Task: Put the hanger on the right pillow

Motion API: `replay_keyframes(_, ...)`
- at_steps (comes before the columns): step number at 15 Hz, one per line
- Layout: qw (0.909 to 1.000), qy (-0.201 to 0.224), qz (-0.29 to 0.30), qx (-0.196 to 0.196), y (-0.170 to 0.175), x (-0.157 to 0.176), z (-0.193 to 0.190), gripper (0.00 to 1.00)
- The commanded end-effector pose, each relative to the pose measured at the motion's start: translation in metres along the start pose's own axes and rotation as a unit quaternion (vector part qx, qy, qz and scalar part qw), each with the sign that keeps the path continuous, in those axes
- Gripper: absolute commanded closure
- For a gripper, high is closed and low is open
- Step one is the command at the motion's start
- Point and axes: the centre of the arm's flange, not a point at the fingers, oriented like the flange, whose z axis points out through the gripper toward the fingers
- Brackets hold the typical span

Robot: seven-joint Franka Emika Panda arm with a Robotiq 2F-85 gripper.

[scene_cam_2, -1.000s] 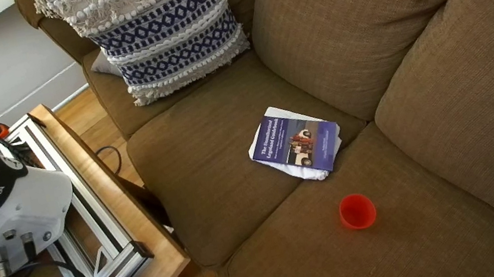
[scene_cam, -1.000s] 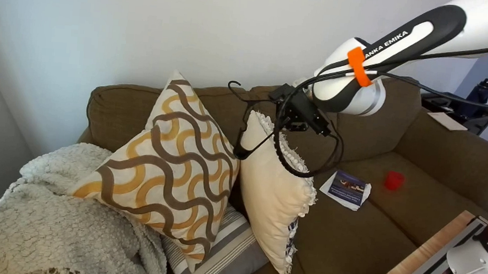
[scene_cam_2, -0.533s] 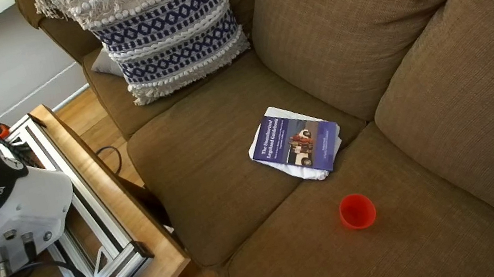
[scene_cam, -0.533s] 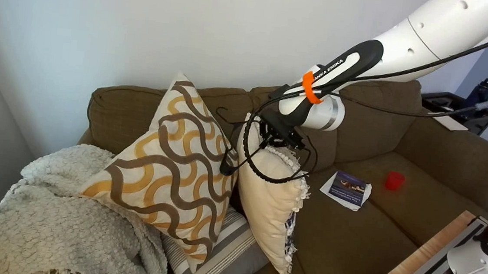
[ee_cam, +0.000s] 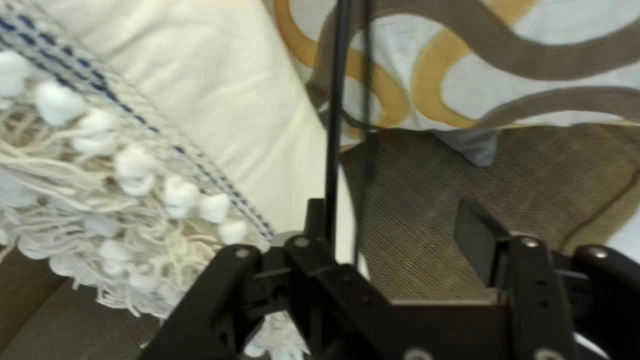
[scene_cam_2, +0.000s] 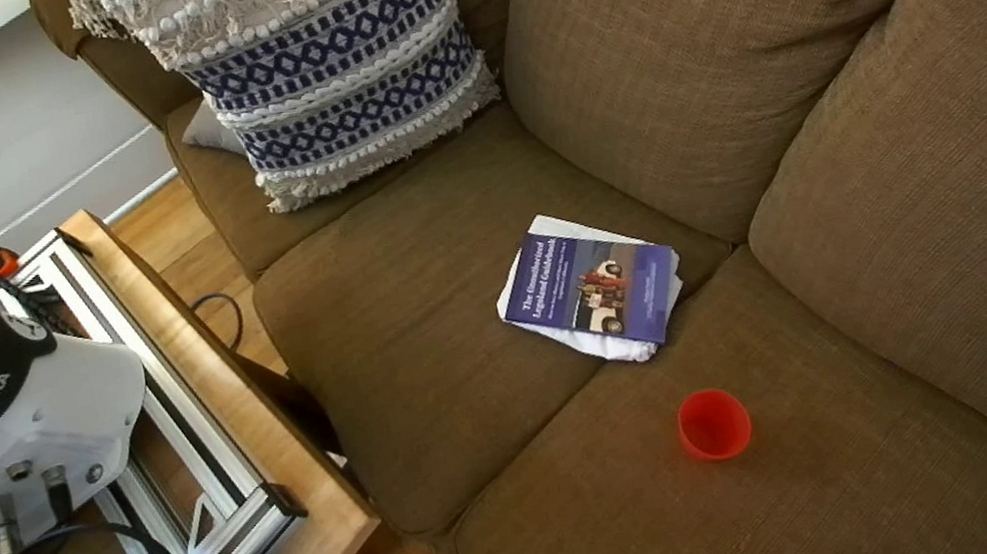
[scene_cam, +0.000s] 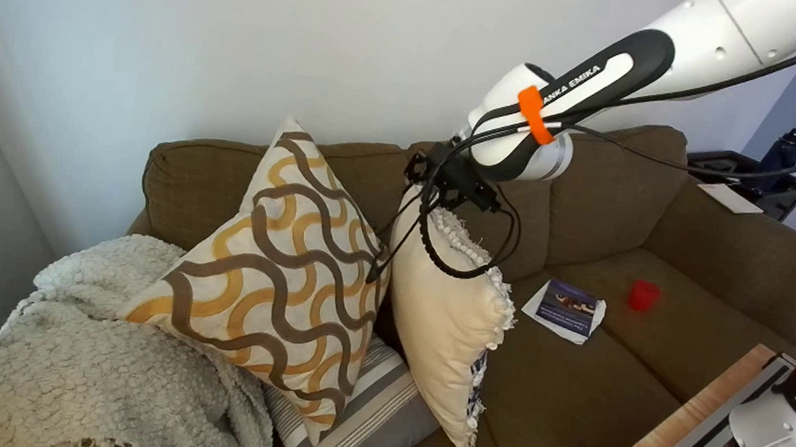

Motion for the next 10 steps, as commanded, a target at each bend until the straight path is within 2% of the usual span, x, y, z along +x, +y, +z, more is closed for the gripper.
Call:
replay_keyframes(1,0.9968,0.017,-0.021,0.075,-0.001,-0.006,-0.089,0.01)
replay_keyframes(3,0.9925,0.027,-0.027,0.116,-0.01,-0.01,-0.118,0.0)
replay_keyframes(6,0.9877,0.027,-0.04,0.148,-0.019,-0.018,-0.15,0.0)
replay_keyframes(8,0.9782,0.037,-0.034,0.201,-0.025,-0.022,-0.172,0.0)
replay_keyframes(9,0.9698,0.047,-0.027,0.238,-0.028,-0.025,-0.188,0.01)
replay_keyframes(10,0.9788,0.047,-0.028,0.197,-0.05,-0.03,-0.172,0.01)
